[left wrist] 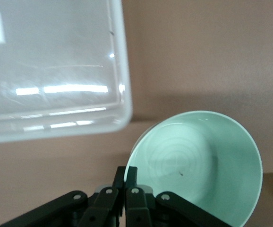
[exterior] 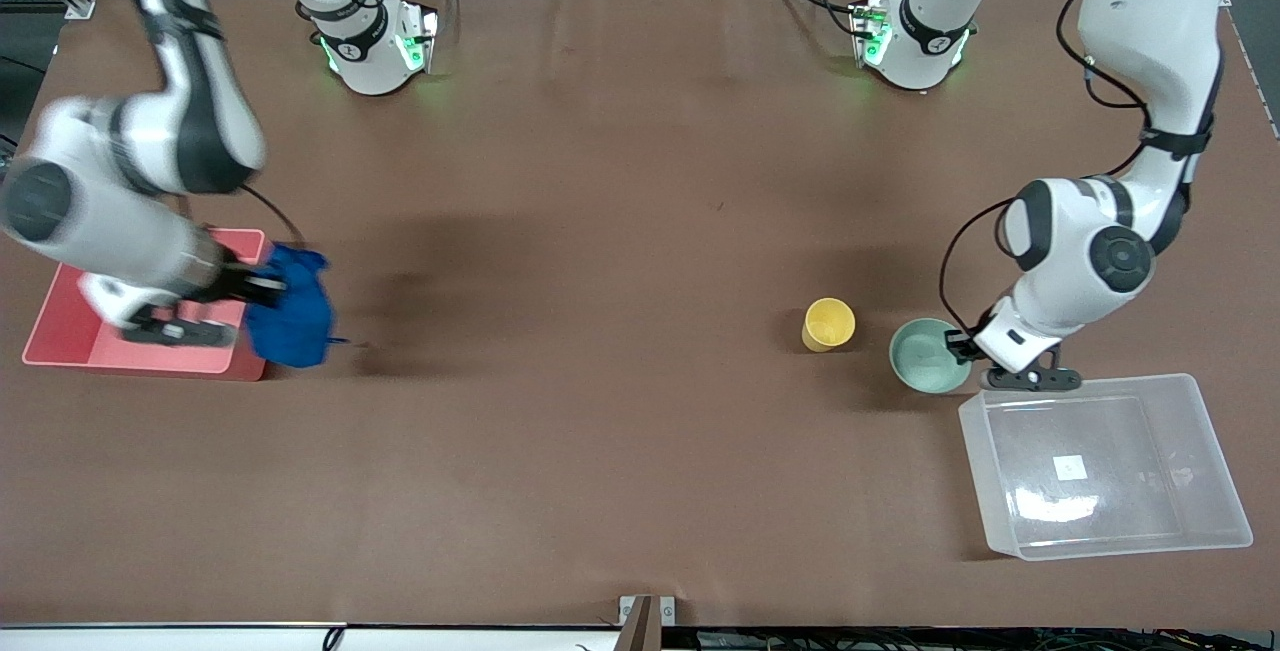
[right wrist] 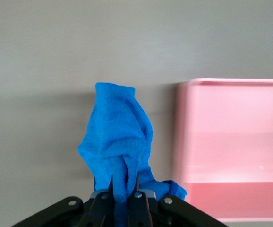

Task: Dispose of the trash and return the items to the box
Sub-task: 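Lift the cloth into the pink bin while the left gripper carries the bowl, then release the cloth in the bin while the left gripper lowers the bowl, then open the left gripper and move it to the yellow cup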

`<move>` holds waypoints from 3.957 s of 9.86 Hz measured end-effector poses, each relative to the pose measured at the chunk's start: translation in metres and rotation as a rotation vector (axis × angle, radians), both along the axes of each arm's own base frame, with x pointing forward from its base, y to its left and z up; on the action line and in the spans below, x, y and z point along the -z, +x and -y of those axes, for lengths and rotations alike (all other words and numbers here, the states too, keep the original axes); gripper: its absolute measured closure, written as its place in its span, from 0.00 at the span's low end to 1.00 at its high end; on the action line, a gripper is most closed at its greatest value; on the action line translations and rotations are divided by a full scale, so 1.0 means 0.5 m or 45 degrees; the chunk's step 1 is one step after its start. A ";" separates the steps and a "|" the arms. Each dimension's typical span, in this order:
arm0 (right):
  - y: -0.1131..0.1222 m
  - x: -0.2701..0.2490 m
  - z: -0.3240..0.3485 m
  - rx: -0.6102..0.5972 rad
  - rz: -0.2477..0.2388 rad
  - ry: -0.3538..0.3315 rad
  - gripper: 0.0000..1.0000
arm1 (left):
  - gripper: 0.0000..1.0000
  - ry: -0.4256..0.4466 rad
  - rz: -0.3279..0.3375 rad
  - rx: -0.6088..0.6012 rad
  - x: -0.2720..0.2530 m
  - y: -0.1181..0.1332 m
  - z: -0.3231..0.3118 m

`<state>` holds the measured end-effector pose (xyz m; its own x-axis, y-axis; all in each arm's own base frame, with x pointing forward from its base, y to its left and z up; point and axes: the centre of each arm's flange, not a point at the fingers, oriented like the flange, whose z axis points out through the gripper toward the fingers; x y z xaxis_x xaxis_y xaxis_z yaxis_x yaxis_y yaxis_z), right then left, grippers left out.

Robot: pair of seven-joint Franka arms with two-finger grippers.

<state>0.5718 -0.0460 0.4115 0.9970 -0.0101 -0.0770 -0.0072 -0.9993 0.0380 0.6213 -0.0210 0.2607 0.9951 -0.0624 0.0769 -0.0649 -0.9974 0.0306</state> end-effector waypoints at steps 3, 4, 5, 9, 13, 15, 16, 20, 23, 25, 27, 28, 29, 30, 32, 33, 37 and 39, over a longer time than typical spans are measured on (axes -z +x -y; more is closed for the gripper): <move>-0.070 0.007 0.302 -0.148 0.007 -0.004 0.91 | 0.97 0.003 -0.005 0.072 -0.174 0.097 -0.077; -0.092 0.020 0.370 -0.199 0.022 -0.017 0.91 | 0.97 0.004 0.001 0.094 -0.213 0.129 -0.107; -0.111 0.049 0.409 -0.226 0.034 -0.031 0.91 | 0.97 0.005 0.009 0.112 -0.227 0.157 -0.139; -0.114 0.322 0.393 -0.230 -0.015 -0.032 0.92 | 0.97 0.009 0.034 0.127 -0.188 0.222 -0.209; -0.092 0.376 0.381 -0.248 -0.035 -0.040 0.50 | 0.97 0.060 0.088 0.097 -0.065 0.274 -0.276; -0.054 0.299 0.385 -0.201 -0.017 -0.030 0.21 | 0.97 0.100 0.106 0.065 0.000 0.275 -0.321; -0.031 0.216 0.380 -0.126 -0.024 -0.004 0.07 | 0.97 0.111 0.113 0.057 0.024 0.275 -0.333; 0.004 -0.186 0.228 0.152 0.040 0.074 0.00 | 0.71 0.120 0.156 0.043 0.042 0.287 -0.325; -0.059 -0.417 0.124 0.165 0.044 0.097 0.00 | 0.28 0.124 0.235 0.054 -0.130 0.297 -0.305; -0.097 -0.510 0.124 0.158 0.031 0.039 0.00 | 0.00 0.081 0.171 0.099 -0.292 0.260 -0.241; -0.093 -0.512 0.110 0.136 0.034 -0.005 0.00 | 0.00 0.016 0.126 0.123 -0.377 0.194 -0.135; -0.088 -0.503 0.108 0.131 0.041 -0.008 0.00 | 0.00 -0.012 0.097 0.131 -0.388 0.153 -0.078; -0.086 -0.497 0.108 0.130 0.042 -0.008 0.00 | 0.00 -0.031 0.055 0.136 -0.386 0.108 -0.024; -0.085 -0.496 0.107 0.128 0.043 -0.009 0.00 | 0.00 -0.040 0.005 0.133 -0.376 0.057 0.028; -0.086 -0.500 0.105 0.126 0.052 -0.010 0.00 | 0.00 -0.038 -0.084 0.121 -0.339 -0.037 0.123; -0.084 -0.503 0.104 0.124 0.066 -0.012 0.00 | 0.00 -0.036 -0.100 0.122 -0.307 -0.068 0.162; -0.079 -0.507 0.099 0.117 0.095 -0.008 0.00 | 0.01 -0.054 -0.079 0.093 -0.136 -0.123 0.249; -0.078 -0.507 0.096 0.115 0.096 -0.002 0.00 | 0.01 -0.033 -0.068 0.072 -0.061 -0.124 0.295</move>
<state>0.5326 -0.0942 0.6652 0.9950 -0.1002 -0.0020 -0.1000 -0.9944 0.0352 0.5593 -0.1685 0.2913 0.9927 -0.1175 0.0262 -0.1189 -0.9910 0.0615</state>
